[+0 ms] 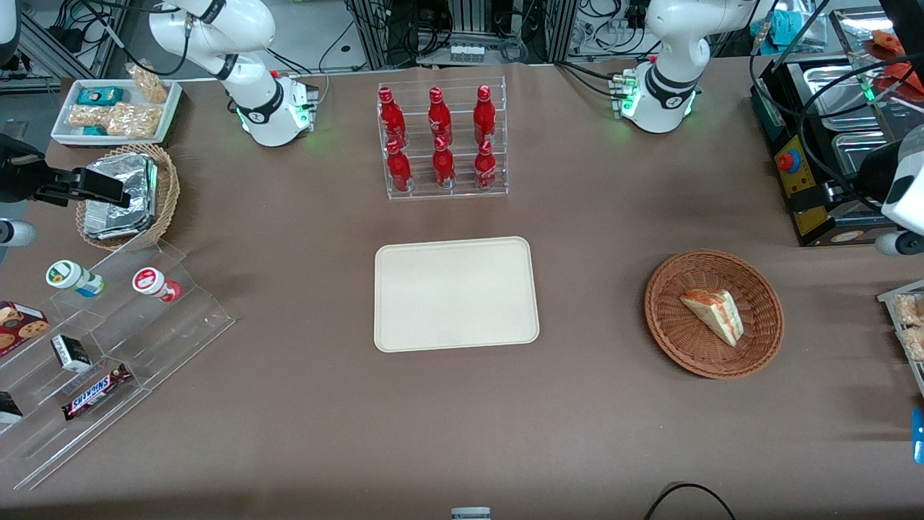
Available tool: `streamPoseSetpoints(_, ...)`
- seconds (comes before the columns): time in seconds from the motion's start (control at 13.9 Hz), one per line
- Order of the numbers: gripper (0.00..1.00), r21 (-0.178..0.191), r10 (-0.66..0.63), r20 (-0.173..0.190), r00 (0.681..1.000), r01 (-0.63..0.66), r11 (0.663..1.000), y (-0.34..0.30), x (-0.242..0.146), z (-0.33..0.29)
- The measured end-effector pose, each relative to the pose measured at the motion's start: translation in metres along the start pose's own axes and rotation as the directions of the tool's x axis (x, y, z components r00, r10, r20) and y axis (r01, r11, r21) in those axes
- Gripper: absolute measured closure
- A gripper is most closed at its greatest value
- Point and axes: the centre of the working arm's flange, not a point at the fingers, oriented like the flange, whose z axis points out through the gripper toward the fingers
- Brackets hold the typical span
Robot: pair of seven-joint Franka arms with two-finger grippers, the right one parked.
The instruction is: Place sandwich from basket to tray
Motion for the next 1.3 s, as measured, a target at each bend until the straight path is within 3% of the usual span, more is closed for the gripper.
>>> streamPoseSetpoints(0.36,0.00,0.026,0.001,0.119,0.993,-0.004,1.000,0.003,0.011,0.042)
streamPoseSetpoints(0.51,0.00,0.029,-0.009,0.136,0.991,0.005,1.000,-0.002,0.012,0.049)
streamPoseSetpoints(0.65,0.00,0.024,-0.017,0.126,0.992,0.014,1.000,-0.006,0.018,0.055)
streamPoseSetpoints(0.94,0.00,-0.004,-0.088,0.038,0.995,0.088,0.996,-0.006,0.054,0.106)
streamPoseSetpoints(1.3,0.00,-0.036,-0.191,0.024,0.981,0.191,0.981,-0.012,0.102,0.175)
